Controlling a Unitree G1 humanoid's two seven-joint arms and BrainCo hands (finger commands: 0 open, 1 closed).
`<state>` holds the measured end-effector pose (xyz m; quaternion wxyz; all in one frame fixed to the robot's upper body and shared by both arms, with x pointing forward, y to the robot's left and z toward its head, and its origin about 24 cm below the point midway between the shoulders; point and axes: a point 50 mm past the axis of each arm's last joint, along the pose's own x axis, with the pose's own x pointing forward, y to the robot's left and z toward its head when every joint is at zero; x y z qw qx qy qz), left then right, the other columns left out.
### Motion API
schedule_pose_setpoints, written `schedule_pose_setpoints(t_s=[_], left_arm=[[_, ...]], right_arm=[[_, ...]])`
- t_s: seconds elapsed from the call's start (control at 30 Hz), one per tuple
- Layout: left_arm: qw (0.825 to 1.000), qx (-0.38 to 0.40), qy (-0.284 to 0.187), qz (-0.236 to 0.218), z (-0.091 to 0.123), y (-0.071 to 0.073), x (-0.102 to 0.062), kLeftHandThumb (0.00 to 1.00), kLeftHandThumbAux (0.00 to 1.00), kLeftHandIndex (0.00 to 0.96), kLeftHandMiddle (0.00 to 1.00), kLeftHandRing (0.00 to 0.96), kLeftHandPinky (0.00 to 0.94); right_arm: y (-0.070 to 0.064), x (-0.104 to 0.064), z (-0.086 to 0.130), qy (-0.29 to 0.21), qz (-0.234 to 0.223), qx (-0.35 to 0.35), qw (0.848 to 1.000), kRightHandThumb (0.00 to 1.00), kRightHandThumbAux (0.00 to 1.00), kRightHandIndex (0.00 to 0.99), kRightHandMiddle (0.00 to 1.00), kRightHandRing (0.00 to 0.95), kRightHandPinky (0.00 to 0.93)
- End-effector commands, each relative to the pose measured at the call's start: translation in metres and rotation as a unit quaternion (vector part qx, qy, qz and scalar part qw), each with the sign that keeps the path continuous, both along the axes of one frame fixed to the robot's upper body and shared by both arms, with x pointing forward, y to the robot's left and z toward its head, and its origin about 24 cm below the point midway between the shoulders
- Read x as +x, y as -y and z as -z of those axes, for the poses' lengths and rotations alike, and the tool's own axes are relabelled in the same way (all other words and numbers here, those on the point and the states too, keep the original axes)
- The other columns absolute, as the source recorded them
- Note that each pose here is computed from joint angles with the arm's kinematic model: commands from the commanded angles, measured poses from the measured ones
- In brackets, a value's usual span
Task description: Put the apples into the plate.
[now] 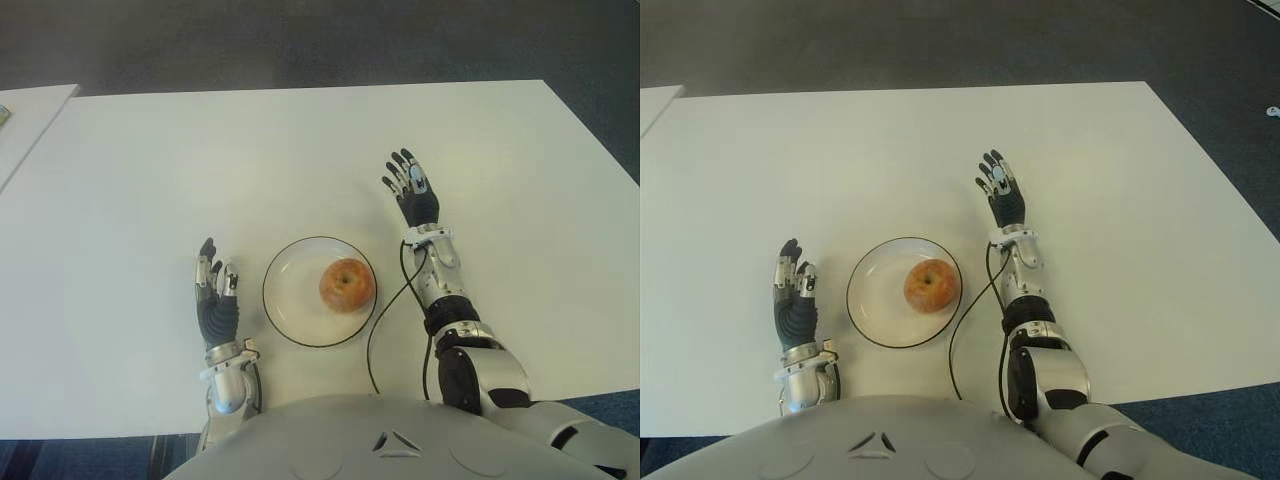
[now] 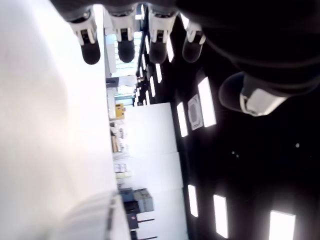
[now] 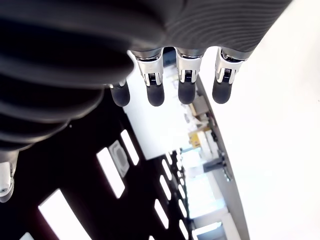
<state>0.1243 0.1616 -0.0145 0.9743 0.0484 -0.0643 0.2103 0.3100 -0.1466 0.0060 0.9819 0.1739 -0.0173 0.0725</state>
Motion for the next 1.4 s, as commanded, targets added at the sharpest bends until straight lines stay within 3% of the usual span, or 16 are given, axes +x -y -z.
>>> schedule_pose_setpoints(t_s=[0.03, 0.3, 0.7, 1.03, 1.4], left_arm=[[1.0, -0.013, -0.013, 0.015, 0.017, 0.005, 0.003, 0.0, 0.382, 0.0, 0.0, 0.0, 0.0], [0.998, -0.051, -0.019, 0.025, 0.025, 0.004, 0.004, 0.001, 0.432, 0.0, 0.0, 0.0, 0.0], [0.997, -0.056, -0.047, 0.023, 0.031, -0.003, 0.001, 0.0, 0.452, 0.0, 0.0, 0.0, 0.0], [0.997, -0.044, -0.058, 0.018, 0.032, -0.002, 0.005, 0.0, 0.477, 0.0, 0.0, 0.0, 0.0], [0.997, -0.047, -0.062, 0.014, 0.032, -0.004, 0.007, 0.0, 0.483, 0.0, 0.0, 0.0, 0.0]], right_arm=[[0.001, -0.011, 0.018, -0.041, 0.007, 0.005, 0.999, 0.146, 0.41, 0.035, 0.021, 0.0, 0.0], [-0.009, -0.03, 0.04, -0.074, 0.005, -0.008, 0.997, 0.123, 0.401, 0.038, 0.04, 0.0, 0.014], [-0.011, -0.034, 0.05, -0.098, 0.01, -0.021, 0.995, 0.089, 0.426, 0.028, 0.032, 0.005, 0.028], [-0.009, -0.043, 0.064, -0.126, -0.04, -0.024, 0.991, 0.117, 0.447, 0.058, 0.112, 0.065, 0.054], [-0.006, -0.047, 0.064, -0.109, -0.09, -0.067, 0.988, 0.129, 0.467, 0.057, 0.087, 0.05, 0.048]])
